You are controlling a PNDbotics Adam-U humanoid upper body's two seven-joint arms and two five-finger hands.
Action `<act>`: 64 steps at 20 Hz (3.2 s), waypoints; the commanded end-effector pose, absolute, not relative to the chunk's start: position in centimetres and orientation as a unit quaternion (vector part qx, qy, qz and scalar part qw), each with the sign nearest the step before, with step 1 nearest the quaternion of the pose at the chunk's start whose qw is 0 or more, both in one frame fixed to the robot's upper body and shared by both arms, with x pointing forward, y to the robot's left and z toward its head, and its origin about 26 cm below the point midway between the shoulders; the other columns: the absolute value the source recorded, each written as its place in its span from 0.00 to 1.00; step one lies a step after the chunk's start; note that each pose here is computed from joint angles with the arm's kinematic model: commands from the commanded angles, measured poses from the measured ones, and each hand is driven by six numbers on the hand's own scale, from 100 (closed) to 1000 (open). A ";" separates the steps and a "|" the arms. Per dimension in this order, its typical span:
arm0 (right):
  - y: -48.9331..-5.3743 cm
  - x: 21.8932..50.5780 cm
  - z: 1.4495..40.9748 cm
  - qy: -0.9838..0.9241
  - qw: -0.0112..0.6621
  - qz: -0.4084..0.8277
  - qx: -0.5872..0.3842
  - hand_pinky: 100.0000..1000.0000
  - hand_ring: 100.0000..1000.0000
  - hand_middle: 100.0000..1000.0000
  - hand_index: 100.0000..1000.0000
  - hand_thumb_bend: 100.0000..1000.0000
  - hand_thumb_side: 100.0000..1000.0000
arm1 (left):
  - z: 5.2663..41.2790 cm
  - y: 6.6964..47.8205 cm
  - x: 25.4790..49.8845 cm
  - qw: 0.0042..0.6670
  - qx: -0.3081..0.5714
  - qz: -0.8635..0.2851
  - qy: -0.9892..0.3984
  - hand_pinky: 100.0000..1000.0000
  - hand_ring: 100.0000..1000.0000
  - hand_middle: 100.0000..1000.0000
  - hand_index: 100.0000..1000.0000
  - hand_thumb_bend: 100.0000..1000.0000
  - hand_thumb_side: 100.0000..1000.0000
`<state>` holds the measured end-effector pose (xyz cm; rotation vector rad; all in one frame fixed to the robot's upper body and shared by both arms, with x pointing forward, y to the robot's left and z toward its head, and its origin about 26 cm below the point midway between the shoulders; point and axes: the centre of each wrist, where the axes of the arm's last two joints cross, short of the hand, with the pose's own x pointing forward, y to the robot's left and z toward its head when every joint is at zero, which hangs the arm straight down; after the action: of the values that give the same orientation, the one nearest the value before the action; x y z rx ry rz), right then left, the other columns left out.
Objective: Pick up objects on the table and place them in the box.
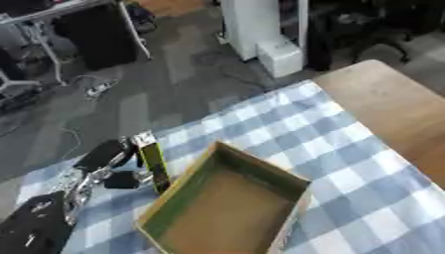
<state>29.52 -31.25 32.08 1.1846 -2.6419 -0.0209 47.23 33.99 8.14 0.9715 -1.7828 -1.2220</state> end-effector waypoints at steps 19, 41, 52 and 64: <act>-31.6 29.0 32.5 -0.910 0.112 0.012 0.398 0.39 0.33 0.34 0.61 0.00 1.00 | 12.5 36.5 47.8 0.327 0.411 -0.436 -0.731 0.00 0.00 0.00 0.12 0.18 0.87; -33.1 28.7 30.9 -0.924 0.121 0.005 0.364 0.39 0.34 0.34 0.60 0.00 1.00 | 20.1 31.3 47.1 0.240 0.262 -0.425 -0.832 0.00 0.00 0.00 0.13 0.22 0.83; -33.2 28.7 30.5 -0.925 0.116 0.011 0.361 0.39 0.34 0.34 0.60 0.00 1.00 | 23.3 26.6 43.8 0.219 0.133 -0.478 -0.840 0.00 0.00 0.00 0.15 0.22 0.83; -33.1 28.7 30.8 -0.922 0.115 0.008 0.369 0.39 0.34 0.34 0.60 0.00 1.00 | 25.0 21.2 41.5 0.221 0.010 -0.493 -0.842 0.00 0.00 0.00 0.17 0.23 0.82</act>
<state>29.10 -33.13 29.59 1.0776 -2.6840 -0.0345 41.66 21.35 23.52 0.0346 -2.3013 -1.3582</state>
